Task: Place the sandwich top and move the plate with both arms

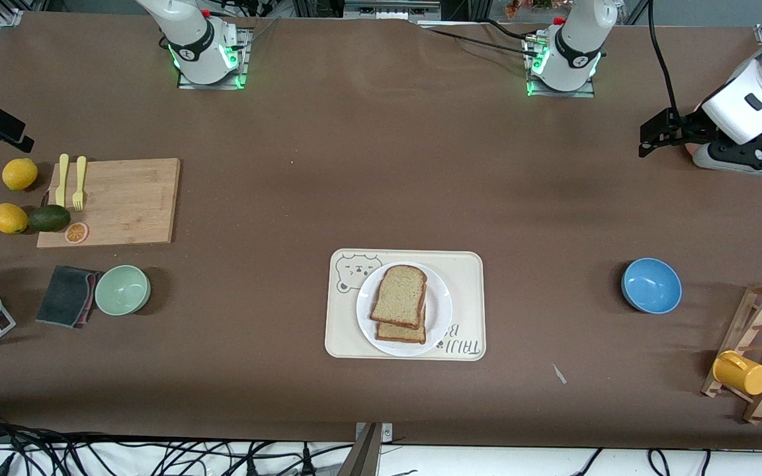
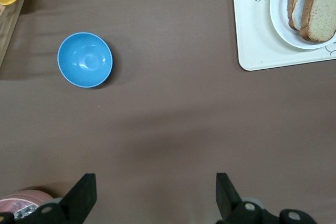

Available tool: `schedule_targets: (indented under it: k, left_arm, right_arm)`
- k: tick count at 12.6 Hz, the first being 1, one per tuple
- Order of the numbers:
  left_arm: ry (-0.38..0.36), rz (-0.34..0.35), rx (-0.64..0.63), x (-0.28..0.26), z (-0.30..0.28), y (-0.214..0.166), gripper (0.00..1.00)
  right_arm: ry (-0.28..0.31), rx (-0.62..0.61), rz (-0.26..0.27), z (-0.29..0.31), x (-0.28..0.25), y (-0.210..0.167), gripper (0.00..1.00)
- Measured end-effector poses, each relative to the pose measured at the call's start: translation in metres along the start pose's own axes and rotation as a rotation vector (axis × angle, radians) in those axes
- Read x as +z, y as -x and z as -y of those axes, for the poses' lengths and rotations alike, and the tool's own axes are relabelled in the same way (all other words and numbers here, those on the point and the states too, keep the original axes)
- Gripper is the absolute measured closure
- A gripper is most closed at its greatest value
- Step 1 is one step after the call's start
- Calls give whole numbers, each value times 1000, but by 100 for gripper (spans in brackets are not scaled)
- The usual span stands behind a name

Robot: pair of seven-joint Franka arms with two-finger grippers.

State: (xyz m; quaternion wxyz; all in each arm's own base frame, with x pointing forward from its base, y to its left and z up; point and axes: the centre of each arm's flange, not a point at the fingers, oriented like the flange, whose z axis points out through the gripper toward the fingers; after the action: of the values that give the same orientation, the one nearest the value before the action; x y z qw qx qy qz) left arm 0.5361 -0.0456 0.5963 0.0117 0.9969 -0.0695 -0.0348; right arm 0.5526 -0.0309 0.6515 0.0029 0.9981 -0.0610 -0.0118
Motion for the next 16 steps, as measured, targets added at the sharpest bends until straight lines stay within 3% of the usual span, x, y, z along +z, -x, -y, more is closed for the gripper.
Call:
schedule_targets:
  k: [16]
  left_arm:
    - [0, 2, 0, 1, 0, -1, 0]
  right_arm:
    - [-10, -1, 6, 2, 9, -7, 0]
